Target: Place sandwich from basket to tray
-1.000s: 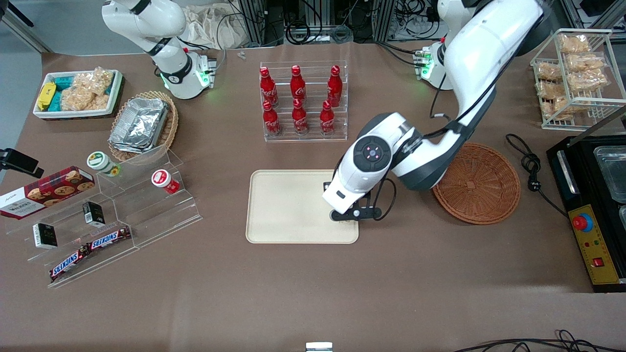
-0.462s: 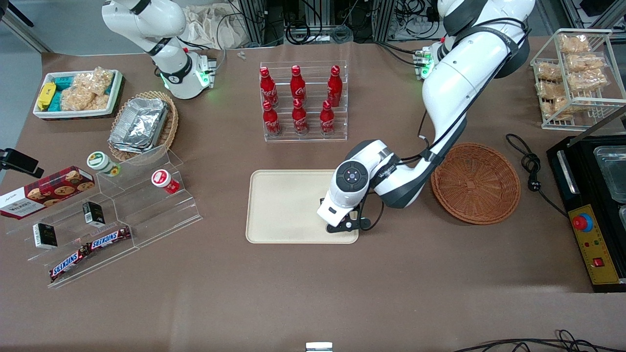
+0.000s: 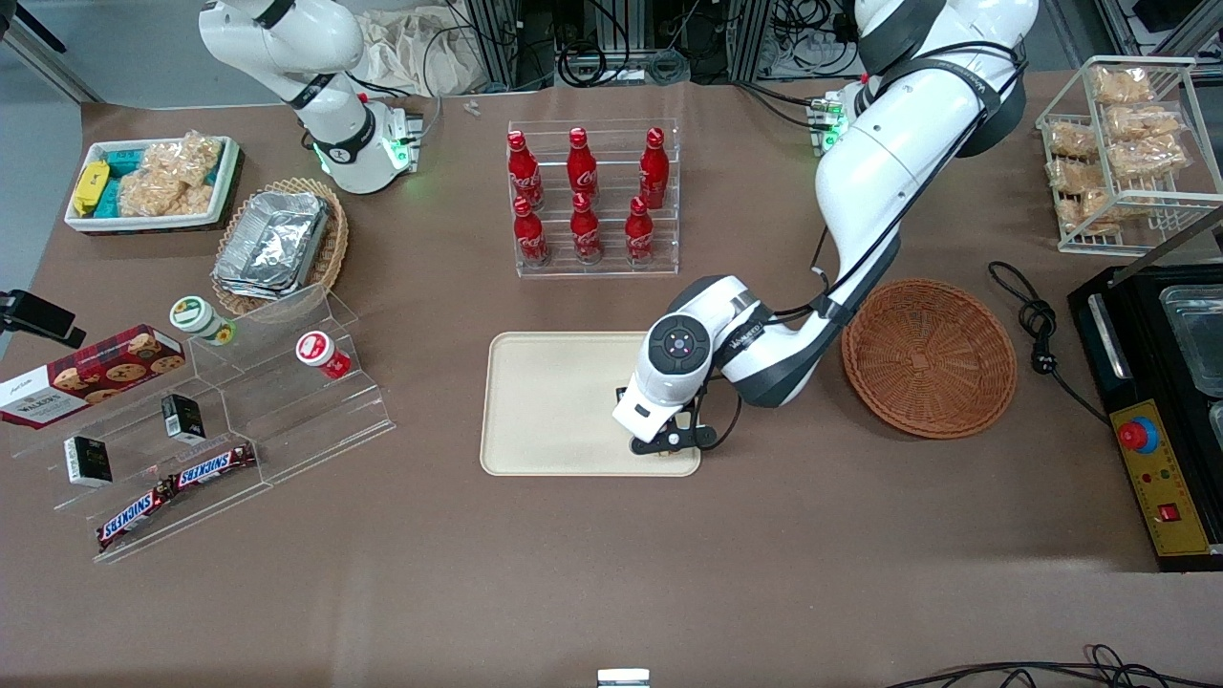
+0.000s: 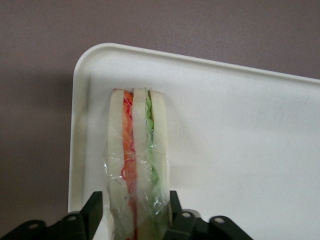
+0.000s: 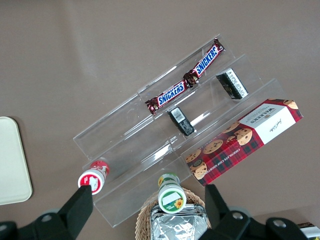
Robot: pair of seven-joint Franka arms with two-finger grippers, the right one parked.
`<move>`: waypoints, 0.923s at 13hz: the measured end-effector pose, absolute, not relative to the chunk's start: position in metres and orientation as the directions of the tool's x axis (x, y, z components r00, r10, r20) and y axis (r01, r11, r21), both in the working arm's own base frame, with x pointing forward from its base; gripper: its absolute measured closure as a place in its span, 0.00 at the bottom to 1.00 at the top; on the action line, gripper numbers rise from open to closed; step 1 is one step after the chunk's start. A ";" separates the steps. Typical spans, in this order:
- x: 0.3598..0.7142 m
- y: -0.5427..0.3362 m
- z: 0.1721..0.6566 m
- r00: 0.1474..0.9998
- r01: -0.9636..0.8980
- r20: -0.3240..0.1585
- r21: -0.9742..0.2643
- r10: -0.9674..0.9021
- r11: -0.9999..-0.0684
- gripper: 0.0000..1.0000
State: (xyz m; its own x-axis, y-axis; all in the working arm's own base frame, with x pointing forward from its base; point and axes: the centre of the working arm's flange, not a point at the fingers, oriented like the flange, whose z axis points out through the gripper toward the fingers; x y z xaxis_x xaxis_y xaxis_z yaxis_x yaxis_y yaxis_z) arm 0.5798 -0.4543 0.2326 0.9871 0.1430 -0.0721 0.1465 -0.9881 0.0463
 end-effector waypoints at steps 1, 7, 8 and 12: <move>0.580 -0.454 0.233 0.987 0.147 -0.071 0.047 0.144 -0.988 0.22; 0.582 -0.454 0.235 0.987 0.148 -0.067 0.049 0.145 -0.988 0.00; 0.585 -0.454 0.241 0.987 0.152 -0.058 0.056 0.149 -0.987 0.00; 0.610 -0.428 0.338 0.980 0.197 0.018 0.011 0.197 -0.980 0.00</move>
